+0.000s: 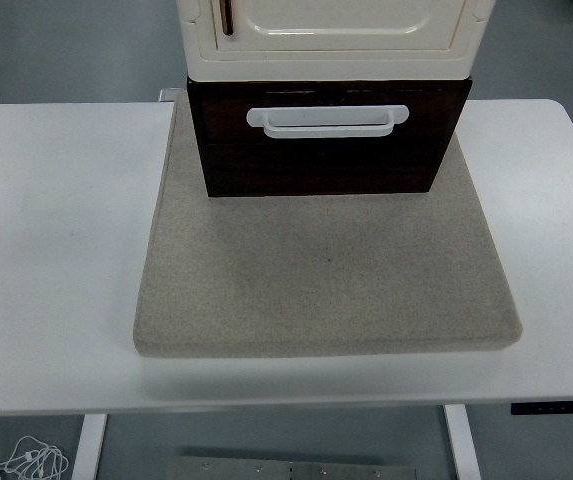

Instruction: Open the drawer under the combination cabinet

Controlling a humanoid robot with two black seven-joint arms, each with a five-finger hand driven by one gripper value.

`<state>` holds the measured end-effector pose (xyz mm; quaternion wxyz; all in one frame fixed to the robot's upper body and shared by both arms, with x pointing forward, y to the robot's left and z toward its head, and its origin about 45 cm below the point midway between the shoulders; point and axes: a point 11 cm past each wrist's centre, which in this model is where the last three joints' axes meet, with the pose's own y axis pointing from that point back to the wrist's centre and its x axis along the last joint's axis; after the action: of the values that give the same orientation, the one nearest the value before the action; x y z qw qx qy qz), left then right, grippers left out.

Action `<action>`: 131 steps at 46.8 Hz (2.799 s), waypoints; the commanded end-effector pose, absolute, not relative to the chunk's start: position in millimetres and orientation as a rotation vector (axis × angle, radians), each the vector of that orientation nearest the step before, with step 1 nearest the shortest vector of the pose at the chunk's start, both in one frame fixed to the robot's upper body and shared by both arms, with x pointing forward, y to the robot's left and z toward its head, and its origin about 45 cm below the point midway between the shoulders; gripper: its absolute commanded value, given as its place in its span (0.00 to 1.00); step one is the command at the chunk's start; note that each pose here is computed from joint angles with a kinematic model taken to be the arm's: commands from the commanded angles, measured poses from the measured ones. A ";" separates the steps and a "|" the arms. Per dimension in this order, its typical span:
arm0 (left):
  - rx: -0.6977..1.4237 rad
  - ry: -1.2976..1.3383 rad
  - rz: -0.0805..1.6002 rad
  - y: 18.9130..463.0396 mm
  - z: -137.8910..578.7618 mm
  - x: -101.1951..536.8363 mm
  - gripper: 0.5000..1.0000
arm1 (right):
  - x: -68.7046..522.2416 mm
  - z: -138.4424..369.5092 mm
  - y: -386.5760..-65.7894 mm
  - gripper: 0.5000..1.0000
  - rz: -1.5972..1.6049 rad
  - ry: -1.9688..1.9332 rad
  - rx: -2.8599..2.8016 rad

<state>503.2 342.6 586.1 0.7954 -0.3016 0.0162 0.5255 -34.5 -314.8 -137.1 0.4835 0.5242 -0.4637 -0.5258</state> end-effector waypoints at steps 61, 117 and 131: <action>0.227 -0.525 0.479 98.4 534.4 390.3 1.00 | -34.6 -137.1 -314.8 0.85 -1.281 -1.129 1.277; 0.862 -0.466 0.516 100.8 437.5 409.3 1.00 | -34.6 -137.1 -314.8 0.85 -1.281 -1.129 1.277; 0.918 -0.459 0.541 95.7 426.4 418.5 1.00 | -34.6 -137.1 -314.8 0.85 -1.281 -1.129 1.277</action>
<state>416.6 97.3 426.6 0.8385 0.4311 -0.2156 0.2541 -34.6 -314.8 -137.1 0.4836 0.5241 -0.4636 -0.5258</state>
